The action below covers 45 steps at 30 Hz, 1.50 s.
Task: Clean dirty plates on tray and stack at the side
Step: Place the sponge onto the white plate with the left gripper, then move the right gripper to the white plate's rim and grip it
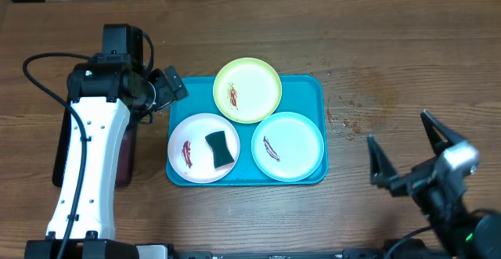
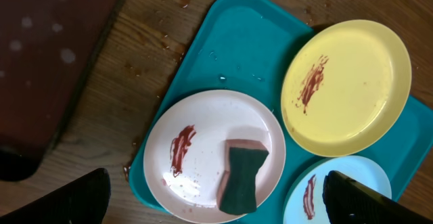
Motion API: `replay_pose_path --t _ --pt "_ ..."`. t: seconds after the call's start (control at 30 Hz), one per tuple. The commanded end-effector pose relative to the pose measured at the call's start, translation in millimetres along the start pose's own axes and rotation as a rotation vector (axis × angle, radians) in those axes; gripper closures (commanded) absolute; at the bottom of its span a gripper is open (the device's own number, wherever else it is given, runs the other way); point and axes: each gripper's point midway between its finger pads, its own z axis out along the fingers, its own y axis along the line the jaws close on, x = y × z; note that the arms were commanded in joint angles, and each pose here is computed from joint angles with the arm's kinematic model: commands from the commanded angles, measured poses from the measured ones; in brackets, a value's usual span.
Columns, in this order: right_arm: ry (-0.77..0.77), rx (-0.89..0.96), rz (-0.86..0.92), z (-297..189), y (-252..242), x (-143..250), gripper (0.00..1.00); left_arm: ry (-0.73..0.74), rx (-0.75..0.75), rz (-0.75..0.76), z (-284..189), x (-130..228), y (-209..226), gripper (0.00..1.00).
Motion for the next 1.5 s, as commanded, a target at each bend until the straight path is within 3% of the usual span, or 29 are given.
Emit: replay_pose_path --t 0.0,0.13,0.23,0.33,0.4,0.43,0.47,0.5,0.6,0.73,0.8,0.9,1.0,1.07,1.1,1.13,1.2,1.4,1.47 --pt "0.184 -0.006 0.059 21 -5 -30 0.00 0.014 0.032 0.008 -1 1 -5 0.00" --pt "0.370 -0.169 0.230 46 15 -43 0.00 0.028 0.060 0.008 -1 3 -10 0.00" --pt "0.461 -0.406 0.403 54 48 -52 0.00 0.030 0.058 0.009 -1 3 -10 0.01" --pt "0.434 -0.548 0.438 75 55 -59 0.00 0.031 0.057 0.009 -1 4 -9 0.07" --pt "0.462 -0.468 0.557 99 39 -51 0.00 0.030 0.058 0.009 -1 3 -10 0.00" --pt "0.487 -0.388 0.630 113 25 -41 0.04 0.026 0.058 0.009 -1 3 -10 0.00" --pt "0.550 -0.251 0.707 133 5 -15 0.16 0.020 0.060 0.010 -1 1 -10 0.00" --pt "0.591 -0.189 0.717 141 -2 1 0.16 0.018 0.062 0.010 -1 1 -11 0.00" --pt "0.746 -0.039 0.704 156 -9 51 0.16 0.016 0.063 0.010 -1 0 -11 0.00" --pt "1.016 0.014 0.575 167 21 111 0.16 0.015 0.064 0.010 -1 0 -11 0.00" --pt "1.116 0.029 0.506 172 39 134 0.17 0.009 0.067 0.010 -1 -2 -12 0.06" --pt "1.211 0.008 0.428 181 70 164 0.16 0.004 0.070 0.011 0 -3 -13 0.06" --pt "1.272 -0.050 0.393 183 103 188 0.06 0.009 0.068 0.011 0 -2 -12 0.06" --pt "1.305 -0.076 0.371 181 119 200 0.05 0.019 0.061 0.010 0 1 -11 0.06" --pt "1.321 -0.089 0.358 180 128 207 0.11 0.022 0.059 0.010 0 1 -10 0.07" --pt "1.333 -0.101 0.349 179 134 212 0.24 0.024 0.057 0.010 0 2 -10 0.07" --pt "1.359 -0.124 0.329 175 148 223 0.34 0.023 0.058 0.009 0 1 -10 0.07" --pt "1.389 -0.192 0.281 172 185 245 0.46 0.022 0.059 0.009 0 1 -11 0.07" --pt "1.395 -0.185 0.281 174 193 255 0.47 0.022 0.059 0.009 0 1 -11 0.12"
